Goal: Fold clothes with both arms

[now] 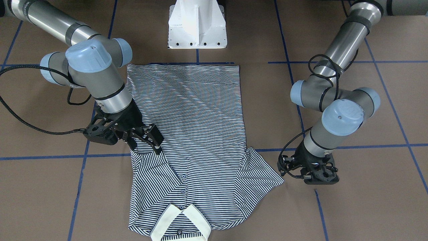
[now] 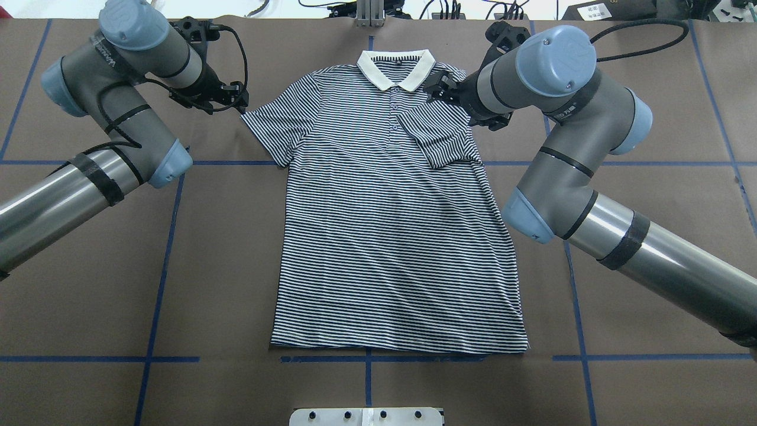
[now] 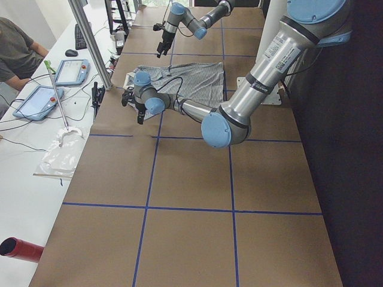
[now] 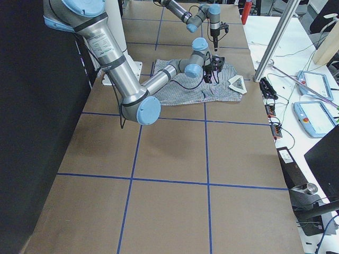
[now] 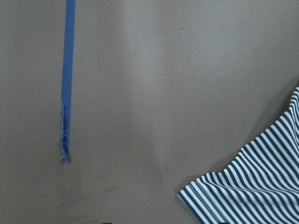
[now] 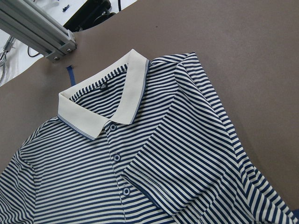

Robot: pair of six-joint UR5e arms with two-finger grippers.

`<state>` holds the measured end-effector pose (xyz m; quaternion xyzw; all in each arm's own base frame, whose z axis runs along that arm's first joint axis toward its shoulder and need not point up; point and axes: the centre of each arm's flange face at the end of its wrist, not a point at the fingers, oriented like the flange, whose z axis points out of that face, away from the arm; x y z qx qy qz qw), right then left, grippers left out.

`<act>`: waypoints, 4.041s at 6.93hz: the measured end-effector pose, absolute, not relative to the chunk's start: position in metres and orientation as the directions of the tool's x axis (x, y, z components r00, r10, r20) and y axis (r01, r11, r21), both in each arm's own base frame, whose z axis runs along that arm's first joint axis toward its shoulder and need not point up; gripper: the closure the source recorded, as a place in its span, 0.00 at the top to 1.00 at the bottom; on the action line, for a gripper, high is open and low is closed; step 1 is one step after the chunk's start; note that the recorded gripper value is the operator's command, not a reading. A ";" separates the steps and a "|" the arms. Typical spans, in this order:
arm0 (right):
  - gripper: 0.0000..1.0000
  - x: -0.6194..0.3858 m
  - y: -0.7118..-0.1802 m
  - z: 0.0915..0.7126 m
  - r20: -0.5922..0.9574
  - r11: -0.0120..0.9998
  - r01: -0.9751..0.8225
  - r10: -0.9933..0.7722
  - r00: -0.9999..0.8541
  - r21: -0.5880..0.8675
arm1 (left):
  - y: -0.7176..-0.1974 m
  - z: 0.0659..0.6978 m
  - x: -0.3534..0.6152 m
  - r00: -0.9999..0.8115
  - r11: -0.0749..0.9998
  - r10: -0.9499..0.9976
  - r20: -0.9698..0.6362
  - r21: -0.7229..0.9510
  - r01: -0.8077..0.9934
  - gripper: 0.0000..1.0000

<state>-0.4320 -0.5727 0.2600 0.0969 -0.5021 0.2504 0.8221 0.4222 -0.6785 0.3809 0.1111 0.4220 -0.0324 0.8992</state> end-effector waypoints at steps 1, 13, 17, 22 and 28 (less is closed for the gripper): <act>1.00 -0.432 -0.572 0.264 0.872 0.856 -0.509 0.317 0.374 -0.093 | -0.680 0.380 0.433 0.644 0.972 0.042 -0.764 0.180 0.151 0.68; 1.00 -0.412 -0.574 0.285 0.865 0.863 -0.496 0.321 0.385 -0.100 | -0.667 0.271 0.468 0.498 0.966 0.033 -0.867 0.155 0.206 0.00; 1.00 -0.394 -0.578 0.315 0.850 0.873 -0.481 0.312 0.424 -0.081 | -0.653 0.220 0.564 0.505 0.942 -0.076 -0.860 0.103 0.318 0.00; 1.00 -0.408 -0.600 0.327 0.826 0.865 -0.495 0.337 0.452 -0.082 | -0.656 0.210 0.570 0.426 0.910 -0.110 -0.898 0.081 0.406 0.57; 0.99 -0.466 -0.698 0.324 0.745 0.795 -0.606 0.410 0.526 -0.010 | -0.617 0.230 0.521 0.362 0.905 -0.071 -0.930 0.093 0.416 0.57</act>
